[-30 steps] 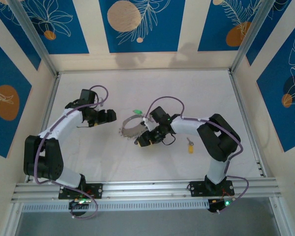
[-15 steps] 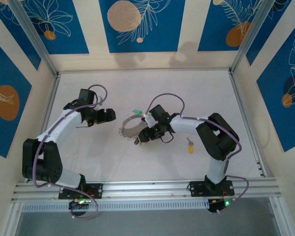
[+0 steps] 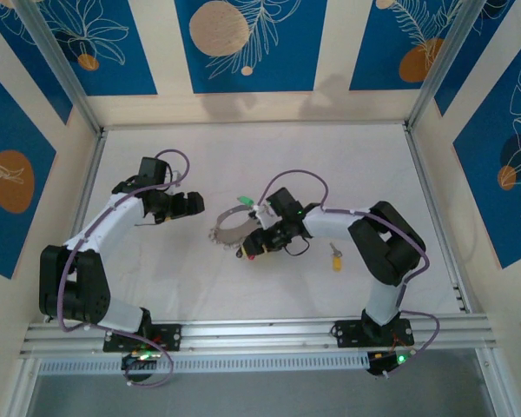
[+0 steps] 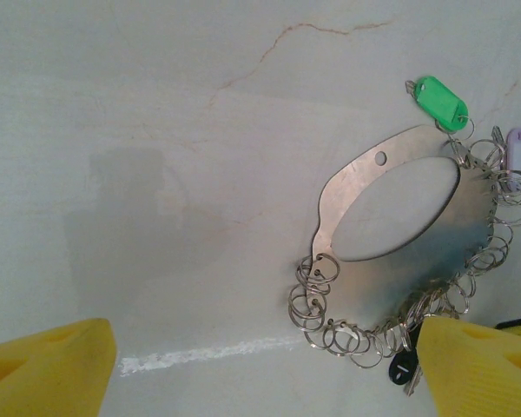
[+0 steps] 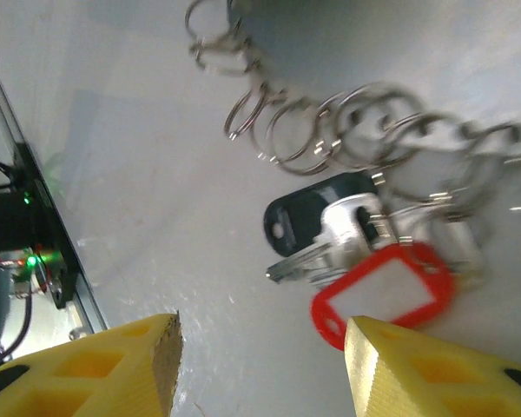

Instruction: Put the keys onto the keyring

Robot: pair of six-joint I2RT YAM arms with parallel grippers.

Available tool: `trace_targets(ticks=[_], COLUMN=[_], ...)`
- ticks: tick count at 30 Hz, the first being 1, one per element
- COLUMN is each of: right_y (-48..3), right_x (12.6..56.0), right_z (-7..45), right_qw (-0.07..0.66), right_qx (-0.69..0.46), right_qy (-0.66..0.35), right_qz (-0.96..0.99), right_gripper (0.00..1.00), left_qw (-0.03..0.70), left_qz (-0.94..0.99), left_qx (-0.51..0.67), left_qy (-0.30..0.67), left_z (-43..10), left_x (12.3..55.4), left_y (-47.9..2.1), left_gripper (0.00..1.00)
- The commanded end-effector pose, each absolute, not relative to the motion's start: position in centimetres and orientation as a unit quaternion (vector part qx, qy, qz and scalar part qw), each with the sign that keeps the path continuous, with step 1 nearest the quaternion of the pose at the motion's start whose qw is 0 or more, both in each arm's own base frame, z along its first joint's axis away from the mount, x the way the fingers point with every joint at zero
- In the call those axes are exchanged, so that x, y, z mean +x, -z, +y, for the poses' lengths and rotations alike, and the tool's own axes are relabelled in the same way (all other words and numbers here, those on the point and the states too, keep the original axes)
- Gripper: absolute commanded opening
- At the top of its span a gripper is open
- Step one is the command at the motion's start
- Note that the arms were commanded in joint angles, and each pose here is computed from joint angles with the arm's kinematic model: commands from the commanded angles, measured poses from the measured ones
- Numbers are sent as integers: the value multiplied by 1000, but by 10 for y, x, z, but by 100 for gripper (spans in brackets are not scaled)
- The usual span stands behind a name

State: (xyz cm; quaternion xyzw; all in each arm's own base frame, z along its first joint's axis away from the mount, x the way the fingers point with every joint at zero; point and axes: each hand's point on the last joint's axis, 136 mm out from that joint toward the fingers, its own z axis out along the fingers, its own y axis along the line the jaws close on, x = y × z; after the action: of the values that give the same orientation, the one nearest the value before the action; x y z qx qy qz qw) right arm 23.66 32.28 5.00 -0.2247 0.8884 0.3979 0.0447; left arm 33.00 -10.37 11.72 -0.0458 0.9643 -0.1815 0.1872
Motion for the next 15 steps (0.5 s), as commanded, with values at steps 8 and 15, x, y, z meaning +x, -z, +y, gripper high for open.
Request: trace_targets(ticks=[8, 15], right_y=[-67, -46], right_x=[299, 300], right_z=[292, 295], right_qw=[136, 172], right_qx=[-274, -380], right_qy=[-292, -185], right_qz=[906, 890], right_gripper=[35, 28], left_qw=[201, 211], left_qz=[965, 965], left_qx=[-39, -37], left_qy=[166, 152], left_z=[-96, -91], left_x=[331, 331], left_y=[-126, -129], left_gripper=[90, 90])
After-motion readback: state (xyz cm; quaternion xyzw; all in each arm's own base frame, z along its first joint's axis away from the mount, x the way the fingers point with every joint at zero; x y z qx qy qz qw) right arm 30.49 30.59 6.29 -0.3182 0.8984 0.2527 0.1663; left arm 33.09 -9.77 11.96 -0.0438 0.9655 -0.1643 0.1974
